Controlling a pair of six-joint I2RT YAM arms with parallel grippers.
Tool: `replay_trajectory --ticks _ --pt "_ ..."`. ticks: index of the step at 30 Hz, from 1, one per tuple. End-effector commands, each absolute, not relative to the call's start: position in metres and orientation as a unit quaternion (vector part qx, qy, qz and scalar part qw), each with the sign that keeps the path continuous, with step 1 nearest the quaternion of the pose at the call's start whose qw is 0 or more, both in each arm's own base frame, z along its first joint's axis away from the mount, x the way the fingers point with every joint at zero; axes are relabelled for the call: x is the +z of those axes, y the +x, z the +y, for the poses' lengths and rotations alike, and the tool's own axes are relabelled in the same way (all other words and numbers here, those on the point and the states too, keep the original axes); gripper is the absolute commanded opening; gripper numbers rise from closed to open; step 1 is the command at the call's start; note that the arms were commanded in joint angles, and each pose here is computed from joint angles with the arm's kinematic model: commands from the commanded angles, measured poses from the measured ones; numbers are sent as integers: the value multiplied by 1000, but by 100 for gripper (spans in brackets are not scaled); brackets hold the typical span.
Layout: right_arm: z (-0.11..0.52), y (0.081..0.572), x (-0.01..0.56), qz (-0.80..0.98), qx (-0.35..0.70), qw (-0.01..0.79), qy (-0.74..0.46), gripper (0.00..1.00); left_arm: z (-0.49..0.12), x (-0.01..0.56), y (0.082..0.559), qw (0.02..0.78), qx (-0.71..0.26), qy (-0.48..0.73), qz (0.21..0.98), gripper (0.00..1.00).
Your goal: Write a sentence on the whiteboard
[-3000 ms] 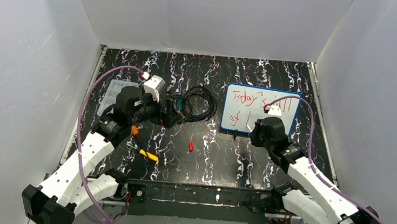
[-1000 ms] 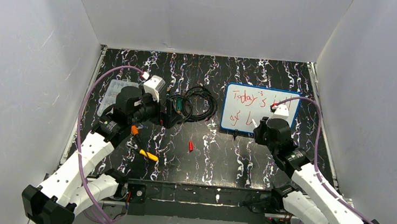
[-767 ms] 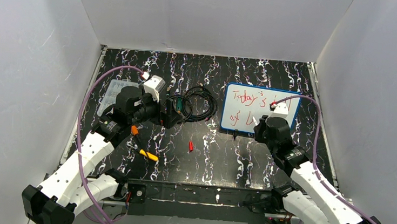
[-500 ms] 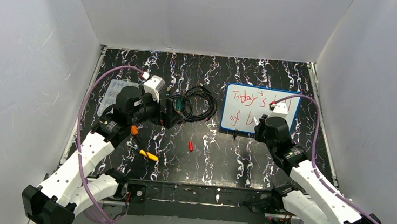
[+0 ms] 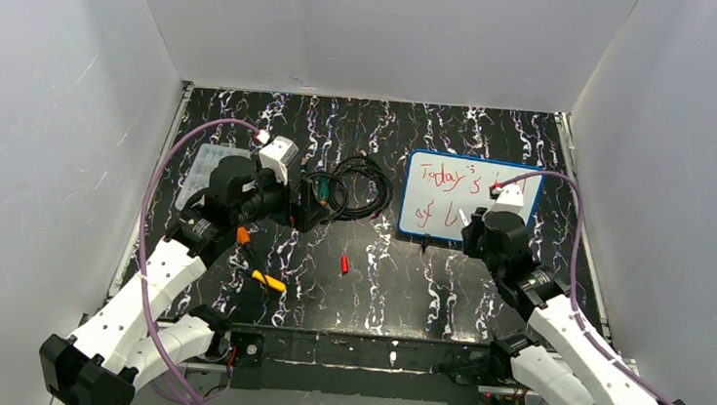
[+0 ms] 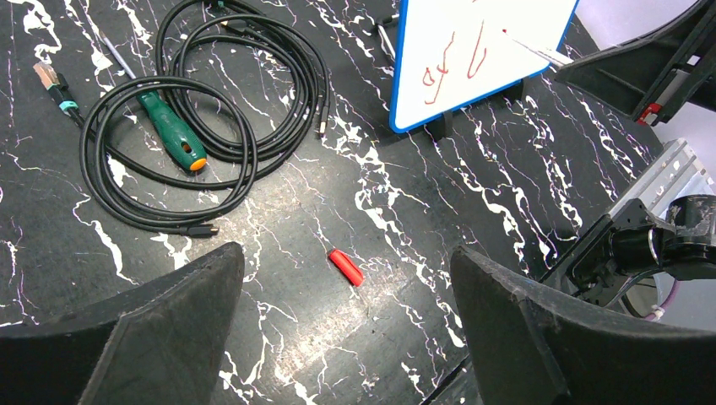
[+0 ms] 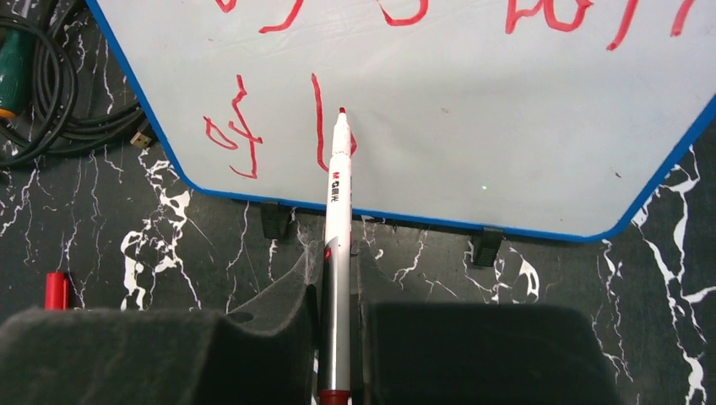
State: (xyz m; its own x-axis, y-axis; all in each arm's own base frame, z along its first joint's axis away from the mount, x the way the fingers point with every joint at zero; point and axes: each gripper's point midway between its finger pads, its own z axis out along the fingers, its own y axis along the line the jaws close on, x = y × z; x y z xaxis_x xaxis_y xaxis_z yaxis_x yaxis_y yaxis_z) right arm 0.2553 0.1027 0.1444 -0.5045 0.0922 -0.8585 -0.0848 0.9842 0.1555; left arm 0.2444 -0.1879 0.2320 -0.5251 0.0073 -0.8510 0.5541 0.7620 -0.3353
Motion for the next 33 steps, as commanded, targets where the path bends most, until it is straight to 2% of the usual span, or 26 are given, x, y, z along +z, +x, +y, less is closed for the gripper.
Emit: replay_trajectory --ticks 1,5,17,27,33 --pt "91 253 164 858 77 507 30 1 -186 235 242 463 -304 171 815 90" --pt "82 247 155 866 57 495 38 1 -186 235 242 464 -304 171 814 90" --pt "92 252 141 863 84 497 28 1 -185 234 242 464 -301 172 815 90" --pt "111 258 150 852 127 509 -3 1 -186 233 243 461 -301 172 817 90" --pt "108 264 148 853 113 509 2 1 -186 231 243 459 -301 172 818 90"
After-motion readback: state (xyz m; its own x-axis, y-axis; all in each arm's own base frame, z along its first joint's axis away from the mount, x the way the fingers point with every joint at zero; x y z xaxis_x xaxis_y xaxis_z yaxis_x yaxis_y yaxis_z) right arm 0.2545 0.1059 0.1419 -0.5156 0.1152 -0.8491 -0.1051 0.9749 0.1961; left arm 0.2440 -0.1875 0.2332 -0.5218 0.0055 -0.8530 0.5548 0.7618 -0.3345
